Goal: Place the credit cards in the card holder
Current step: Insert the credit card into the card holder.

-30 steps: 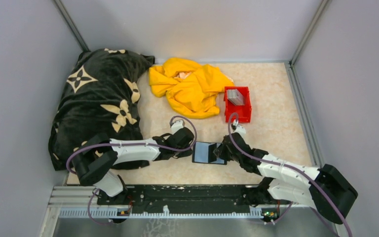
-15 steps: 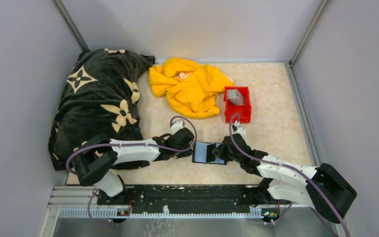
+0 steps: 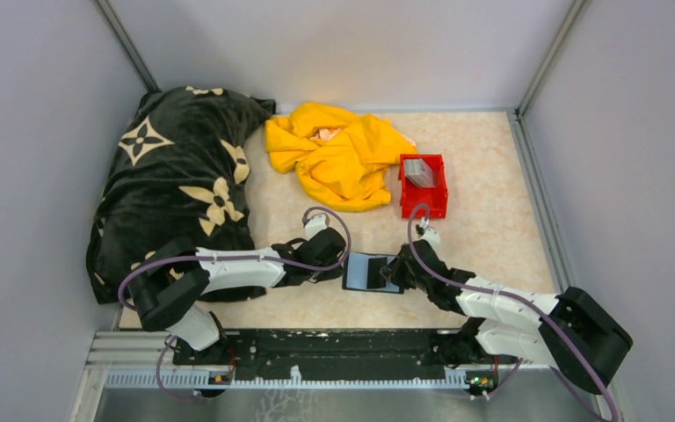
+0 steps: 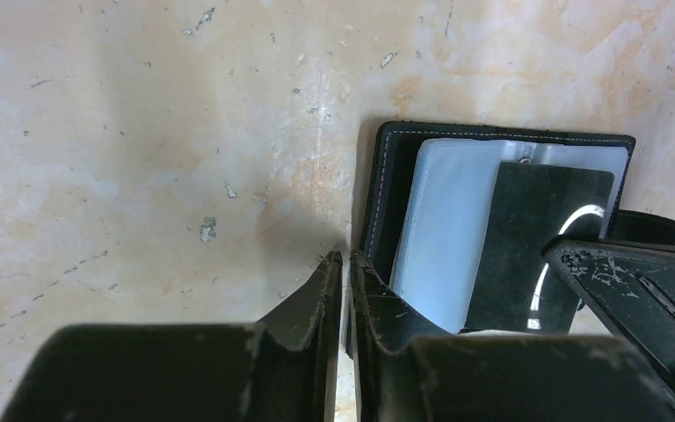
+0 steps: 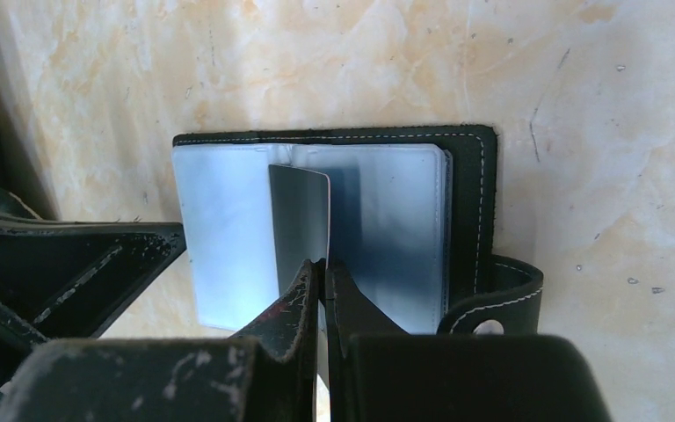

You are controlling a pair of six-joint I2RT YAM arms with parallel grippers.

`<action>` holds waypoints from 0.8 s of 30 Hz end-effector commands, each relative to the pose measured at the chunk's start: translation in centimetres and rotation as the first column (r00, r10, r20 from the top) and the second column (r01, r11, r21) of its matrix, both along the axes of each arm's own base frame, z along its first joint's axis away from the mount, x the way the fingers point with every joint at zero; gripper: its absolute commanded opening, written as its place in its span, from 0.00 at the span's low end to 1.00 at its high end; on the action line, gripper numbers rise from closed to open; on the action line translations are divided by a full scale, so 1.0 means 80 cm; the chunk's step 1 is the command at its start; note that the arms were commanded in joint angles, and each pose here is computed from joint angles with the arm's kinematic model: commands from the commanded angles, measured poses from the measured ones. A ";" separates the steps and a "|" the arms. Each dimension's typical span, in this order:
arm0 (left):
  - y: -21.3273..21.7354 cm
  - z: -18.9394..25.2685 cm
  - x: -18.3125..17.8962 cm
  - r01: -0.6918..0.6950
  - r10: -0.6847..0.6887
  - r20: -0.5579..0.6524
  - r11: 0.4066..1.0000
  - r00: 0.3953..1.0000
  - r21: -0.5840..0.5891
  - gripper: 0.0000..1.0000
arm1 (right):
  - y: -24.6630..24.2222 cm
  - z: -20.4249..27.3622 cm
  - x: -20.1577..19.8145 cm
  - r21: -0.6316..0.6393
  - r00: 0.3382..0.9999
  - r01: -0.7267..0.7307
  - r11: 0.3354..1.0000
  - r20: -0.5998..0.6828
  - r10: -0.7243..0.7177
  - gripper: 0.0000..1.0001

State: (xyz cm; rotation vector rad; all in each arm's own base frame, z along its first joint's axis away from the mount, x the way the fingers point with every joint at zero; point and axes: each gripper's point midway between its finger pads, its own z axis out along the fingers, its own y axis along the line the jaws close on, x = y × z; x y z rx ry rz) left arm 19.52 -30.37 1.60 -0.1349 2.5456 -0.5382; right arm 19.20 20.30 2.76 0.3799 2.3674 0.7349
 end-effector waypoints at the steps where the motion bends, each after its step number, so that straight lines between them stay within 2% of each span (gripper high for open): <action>1: 0.070 -0.077 -0.065 0.081 -0.033 -0.201 0.967 0.979 0.241 0.16 | -0.025 -0.040 -0.017 -0.099 0.997 0.017 0.995 -0.067 -0.024 0.00; 14: 0.070 -0.081 -0.068 0.096 -0.044 -0.209 0.965 0.977 0.244 0.15 | -0.030 -0.045 -0.007 -0.136 0.996 0.054 0.989 -0.059 -0.062 0.00; 24: 0.075 -0.084 -0.071 0.098 -0.045 -0.212 0.964 0.976 0.249 0.15 | -0.020 -0.055 -0.017 -0.173 0.996 0.001 0.985 -0.089 -0.017 0.00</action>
